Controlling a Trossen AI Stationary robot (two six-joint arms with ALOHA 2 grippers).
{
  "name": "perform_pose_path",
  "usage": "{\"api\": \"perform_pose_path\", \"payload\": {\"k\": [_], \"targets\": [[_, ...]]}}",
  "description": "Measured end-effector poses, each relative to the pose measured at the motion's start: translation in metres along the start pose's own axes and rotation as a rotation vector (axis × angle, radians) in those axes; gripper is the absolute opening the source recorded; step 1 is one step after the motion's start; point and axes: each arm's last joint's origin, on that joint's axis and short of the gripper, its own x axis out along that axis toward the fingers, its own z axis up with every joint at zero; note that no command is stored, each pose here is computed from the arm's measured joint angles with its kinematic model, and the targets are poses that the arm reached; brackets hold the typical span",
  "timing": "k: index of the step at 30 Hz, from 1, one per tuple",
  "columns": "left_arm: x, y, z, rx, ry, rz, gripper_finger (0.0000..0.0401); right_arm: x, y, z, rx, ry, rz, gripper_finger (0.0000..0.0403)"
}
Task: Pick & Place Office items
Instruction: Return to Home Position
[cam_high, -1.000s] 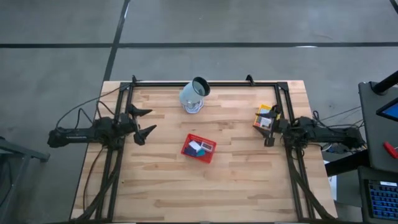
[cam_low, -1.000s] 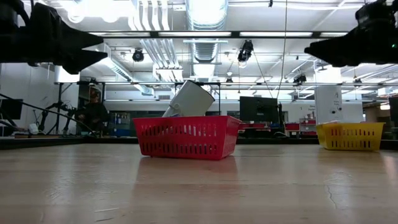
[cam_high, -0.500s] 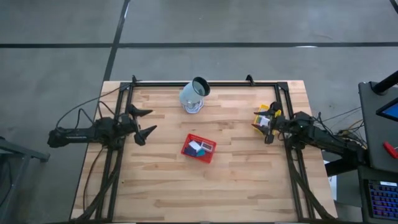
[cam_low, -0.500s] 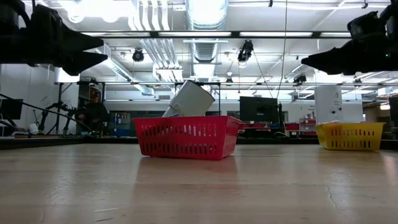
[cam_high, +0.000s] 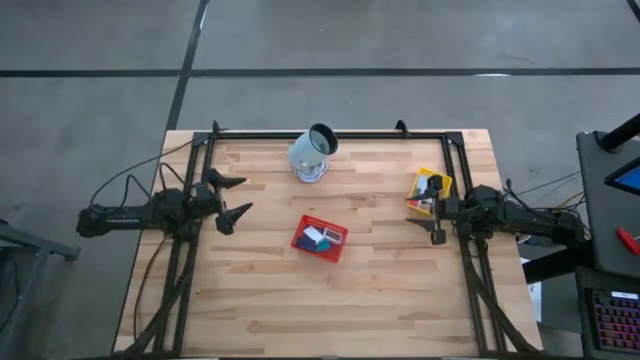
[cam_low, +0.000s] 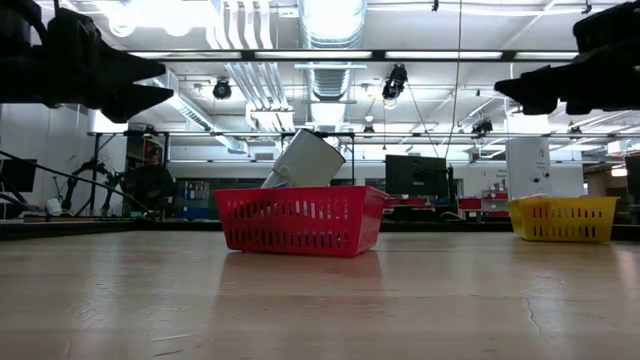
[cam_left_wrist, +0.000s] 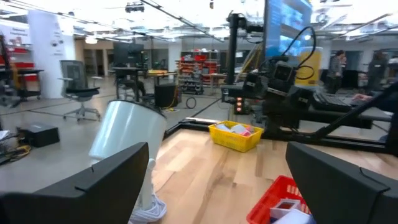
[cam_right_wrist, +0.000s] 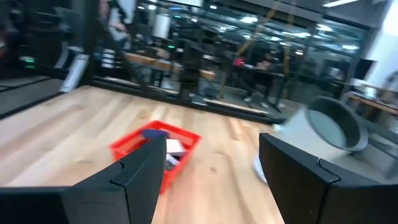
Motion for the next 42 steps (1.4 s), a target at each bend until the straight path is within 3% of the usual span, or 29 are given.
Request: {"api": "perform_pose_path", "payload": {"k": [6, 11, 20, 28, 42], "targets": [[0.0, -0.002, 0.0, 0.003, -0.002, -0.084, 0.0383, 0.001, 0.013, 0.001, 0.004, 0.004, 0.067, 0.0249], [0.0, -0.003, 0.0, 0.003, -0.001, -0.088, 0.0383, 0.0, 0.021, 0.002, -0.008, 0.005, 0.088, 0.0249], [0.0, -0.003, -0.002, 0.005, 0.023, -0.096, 0.0383, 0.0, 0.023, 0.002, -0.003, 0.005, 0.091, 0.0249], [-0.001, -0.006, -0.008, -0.043, 0.09, -0.189, 0.0383, 0.0, 0.023, 0.002, 0.01, 0.007, 0.094, 0.0249], [-0.001, -0.006, -0.008, -0.023, 0.104, -0.192, 0.0383, 0.001, 0.023, 0.002, 0.01, 0.007, 0.097, 0.0249]]}}
